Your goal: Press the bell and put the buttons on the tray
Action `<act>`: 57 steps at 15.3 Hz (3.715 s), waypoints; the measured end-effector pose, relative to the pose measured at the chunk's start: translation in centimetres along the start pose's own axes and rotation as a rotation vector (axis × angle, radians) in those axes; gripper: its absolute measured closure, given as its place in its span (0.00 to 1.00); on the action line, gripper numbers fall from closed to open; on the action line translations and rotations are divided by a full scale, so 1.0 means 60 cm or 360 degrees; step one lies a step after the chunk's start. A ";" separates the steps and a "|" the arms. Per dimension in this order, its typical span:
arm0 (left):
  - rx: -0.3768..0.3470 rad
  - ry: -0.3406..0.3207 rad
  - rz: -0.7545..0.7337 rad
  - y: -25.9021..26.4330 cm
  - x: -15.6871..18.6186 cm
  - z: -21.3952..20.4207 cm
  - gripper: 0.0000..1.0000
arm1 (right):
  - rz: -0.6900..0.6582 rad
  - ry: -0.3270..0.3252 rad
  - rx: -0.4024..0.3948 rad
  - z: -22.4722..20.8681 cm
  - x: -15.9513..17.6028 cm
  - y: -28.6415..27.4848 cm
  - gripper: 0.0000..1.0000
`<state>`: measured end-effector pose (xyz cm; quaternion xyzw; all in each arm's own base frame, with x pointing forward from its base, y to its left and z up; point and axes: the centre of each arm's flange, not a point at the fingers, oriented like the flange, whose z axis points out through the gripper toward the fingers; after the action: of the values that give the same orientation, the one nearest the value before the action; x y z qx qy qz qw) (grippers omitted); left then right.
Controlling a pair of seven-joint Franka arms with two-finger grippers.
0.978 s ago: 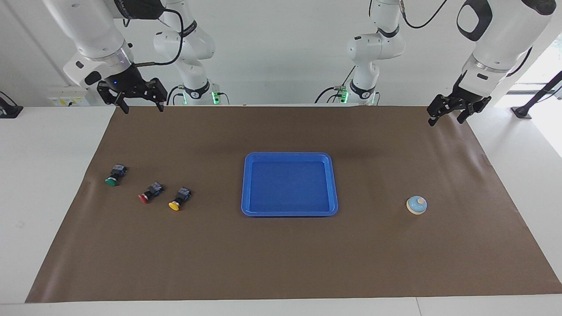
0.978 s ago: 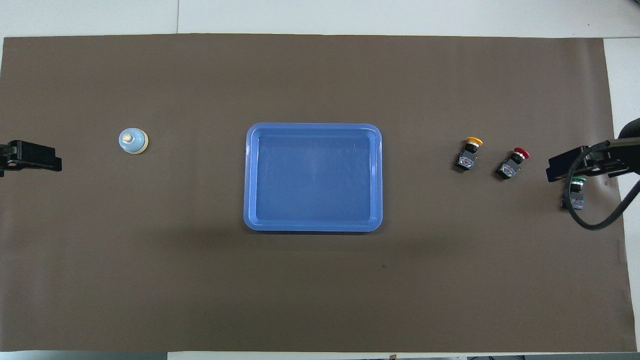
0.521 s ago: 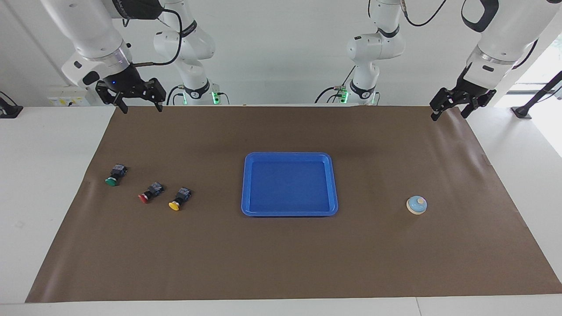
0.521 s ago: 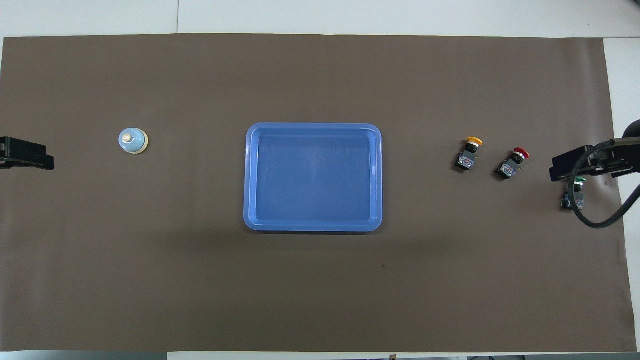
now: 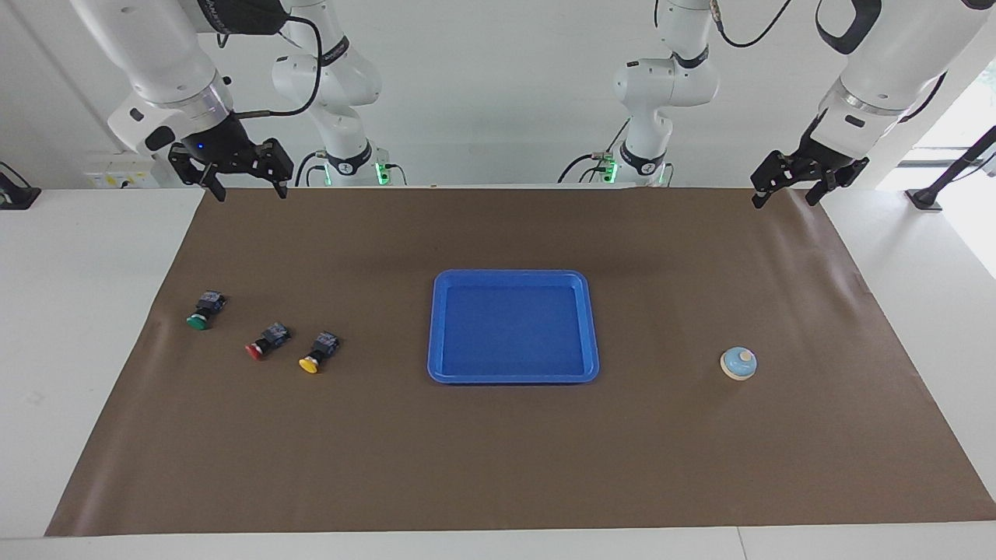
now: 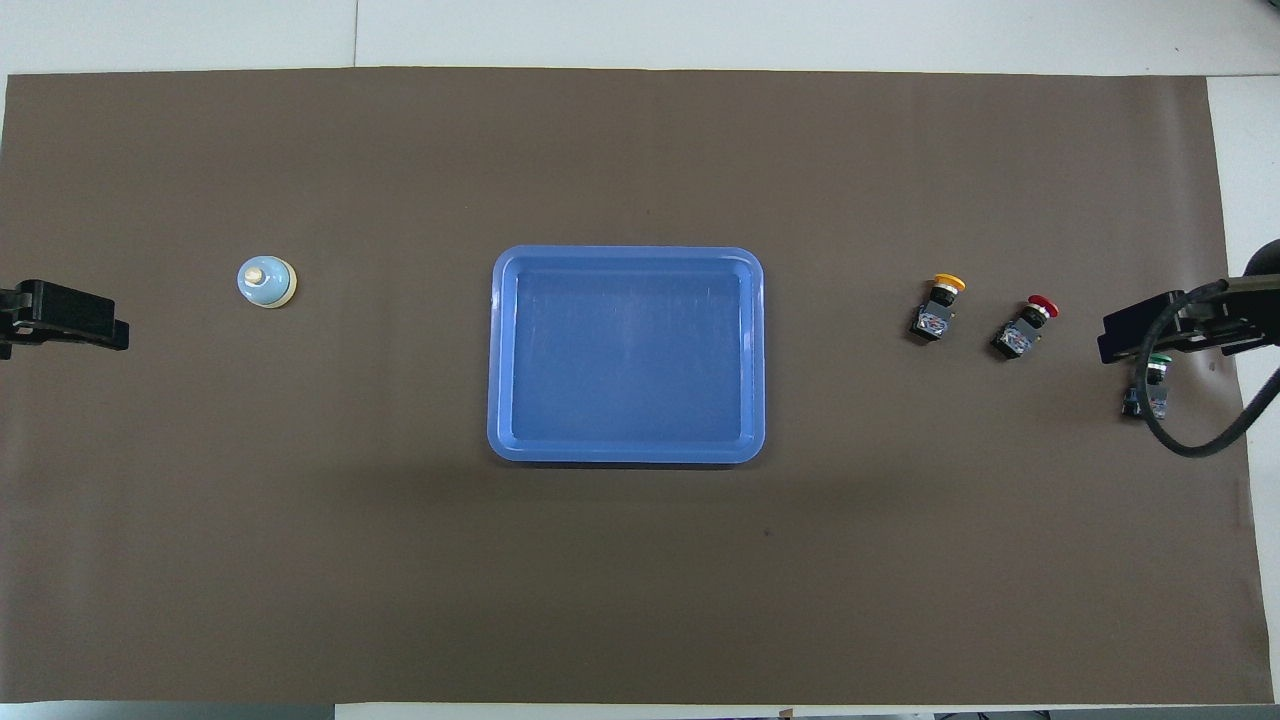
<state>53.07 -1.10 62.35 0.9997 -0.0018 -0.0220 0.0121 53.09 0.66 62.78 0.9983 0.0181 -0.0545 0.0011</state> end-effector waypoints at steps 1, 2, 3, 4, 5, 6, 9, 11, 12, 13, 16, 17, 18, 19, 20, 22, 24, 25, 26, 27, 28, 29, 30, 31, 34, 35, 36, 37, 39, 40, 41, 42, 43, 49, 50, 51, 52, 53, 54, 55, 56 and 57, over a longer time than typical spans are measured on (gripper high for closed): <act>0.0000 -0.0003 -0.0001 0.000 0.000 0.000 0.00 | 0.0000 0.0000 0.0000 0.000 0.000 0.000 0.00; 0.0000 -0.0010 0.0000 0.000 -0.001 0.001 0.00 | 0.0000 0.0000 0.0000 0.000 0.000 0.000 0.00; 0.0001 -0.0018 0.0002 0.001 -0.002 0.002 0.00 | 0.0000 -0.0001 0.0000 0.000 0.000 0.000 0.00; 0.0003 -0.0024 0.0008 0.005 -0.003 0.003 0.00 | -0.0002 -0.0004 0.0000 0.002 0.000 -0.001 0.00; 0.0004 -0.0030 0.0016 0.010 -0.003 0.004 0.00 | -0.0004 -0.0007 0.0000 0.005 0.001 -0.003 0.00; 0.0006 -0.0036 0.0023 0.014 -0.003 0.005 0.00 | -0.0007 0.0004 -0.0002 0.011 0.003 -0.004 0.00; 0.0007 -0.0051 0.0031 0.019 -0.005 0.006 0.00 | 0.0006 0.0064 -0.0008 0.050 0.011 -0.008 0.00; 0.0008 -0.0063 0.0032 0.019 -0.007 0.006 0.00 | 0.0079 0.0066 -0.0011 0.089 0.011 -0.014 0.00; 0.0008 -0.0069 0.0032 0.019 -0.007 0.007 0.00 | 0.0119 0.0069 -0.0013 0.107 0.010 -0.019 0.00; 0.0008 -0.0073 0.0032 0.019 -0.008 0.007 0.00 | 0.0161 0.0070 -0.0014 0.125 0.010 -0.027 0.00; 0.0008 -0.0077 0.0032 0.019 -0.008 0.007 0.00 | 0.0293 0.0088 -0.0010 0.177 0.018 -0.040 0.00; 0.0008 -0.0077 0.0032 0.019 -0.008 0.007 0.00 | 0.0335 0.0090 -0.0006 0.197 0.026 -0.041 0.00; 0.0008 -0.0077 0.0032 0.019 -0.008 0.007 0.00 | 0.0378 0.0087 -0.0002 0.221 0.036 -0.041 0.00; 0.0008 -0.0077 0.0031 0.019 -0.008 0.007 0.00 | 0.0416 0.0086 0.0004 0.249 0.047 -0.040 0.00; 0.0008 -0.0077 0.0028 0.018 -0.008 0.007 0.00 | 0.0445 0.0090 0.0011 0.278 0.058 -0.040 0.00; 0.0008 -0.0078 0.0022 0.014 -0.008 0.007 0.00 | 0.0505 0.0097 0.0023 0.338 0.075 -0.039 0.00; 0.0007 -0.0077 0.0020 0.013 -0.008 0.007 0.00 | 0.0545 0.0108 0.0033 0.386 0.082 -0.039 0.00; 0.0007 -0.0077 0.0019 0.013 -0.008 0.007 0.00 | 0.0550 0.0118 0.0037 0.407 0.083 -0.038 0.00; 0.0007 -0.0078 0.0019 0.013 -0.008 0.007 0.00 | 0.0551 0.0129 0.0040 0.426 0.082 -0.038 0.00; 0.0007 -0.0078 0.0019 0.013 -0.008 0.007 0.00 | 0.0553 0.0144 0.0043 0.440 0.080 -0.036 0.00; 0.0007 -0.0078 0.0019 0.013 -0.008 0.007 0.00 | 0.0556 0.0158 0.0045 0.453 0.078 -0.034 0.00; 0.0007 -0.0078 0.0019 0.013 -0.008 0.007 0.00 | 0.0557 0.0170 0.0046 0.464 0.078 -0.032 0.00; 0.0007 -0.0078 0.0019 0.013 -0.008 0.007 0.00 | 0.0555 0.0182 0.0045 0.475 0.080 -0.031 0.00; 0.0007 -0.0078 0.0018 0.013 -0.008 0.007 0.00 | 0.0548 0.0196 0.0042 0.486 0.085 -0.030 0.00; 0.0007 -0.0078 0.0018 0.013 -0.008 0.007 0.00 | 0.0530 0.0223 0.0036 0.520 0.100 -0.029 0.00; 0.0007 -0.0078 0.0018 0.013 -0.008 0.007 0.00 | 0.0523 0.0229 0.0031 0.529 0.105 -0.028 0.00; 0.0007 -0.0078 0.0018 0.013 -0.008 0.007 0.00 | 0.0521 0.0231 0.0031 0.535 0.112 -0.026 0.00; 0.0007 -0.0078 0.0018 0.013 -0.008 0.007 0.00 | 0.0521 0.0232 0.0031 0.539 0.119 -0.025 0.00; 0.0007 -0.0078 0.0018 0.013 -0.008 0.007 0.00 | 0.0524 0.0235 0.0035 0.543 0.135 -0.022 0.00; 0.0007 -0.0078 0.0018 0.013 -0.008 0.007 0.00 | 0.0529 0.0237 0.0038 0.545 0.142 -0.022 0.01; 0.0007 -0.0078 0.0018 0.013 -0.008 0.007 0.00 | 0.0535 0.0240 0.0041 0.546 0.149 -0.022 0.01; 0.0007 -0.0078 0.0018 0.013 -0.008 0.007 0.00 | 0.0542 0.0245 0.0044 0.545 0.156 -0.022 0.01; 0.0007 -0.0078 0.0018 0.013 -0.008 0.007 0.00 | 0.0547 0.0250 0.0047 0.546 0.162 -0.023 0.02; 0.0007 -0.0078 0.0017 0.013 -0.008 0.007 0.00 | 0.0592 0.0244 0.0051 0.554 0.173 -0.027 0.14; 0.0007 -0.0078 0.0017 0.013 -0.008 0.007 0.00 | 0.0592 0.0244 0.0051 0.554 0.173 -0.028 0.24; 0.0007 -0.0078 0.0017 0.013 -0.008 0.007 0.00 | 0.0592 0.0243 0.0051 0.554 0.173 -0.028 0.36; 0.0007 -0.0078 0.0017 0.013 -0.008 0.007 0.00 | 0.0591 0.0243 0.0050 0.554 0.172 -0.028 0.47; 0.0007 -0.0078 0.0017 0.013 -0.008 0.007 0.00 | 0.0589 0.0243 0.0048 0.553 0.173 -0.028 0.56; 0.0007 -0.0078 0.0017 0.013 -0.008 0.007 0.00 | 0.0588 0.0242 0.0047 0.553 0.173 -0.029 0.56; 0.0007 -0.0078 0.0017 0.013 -0.008 0.007 0.00 | 0.0583 0.0243 0.0044 0.553 0.173 -0.030 0.56; 0.0007 -0.0078 0.0017 0.013 -0.008 0.007 0.00 | 0.0575 0.0244 0.0039 0.553 0.173 -0.031 0.56; 0.0007 -0.0078 0.0017 0.013 -0.008 0.007 0.00 | 0.0567 0.0240 0.0033 0.551 0.174 -0.033 0.56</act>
<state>52.56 -1.91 61.98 0.9989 -0.0075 -0.0463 0.0098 59.78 2.89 28.79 0.9870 -0.1596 0.0214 -0.0008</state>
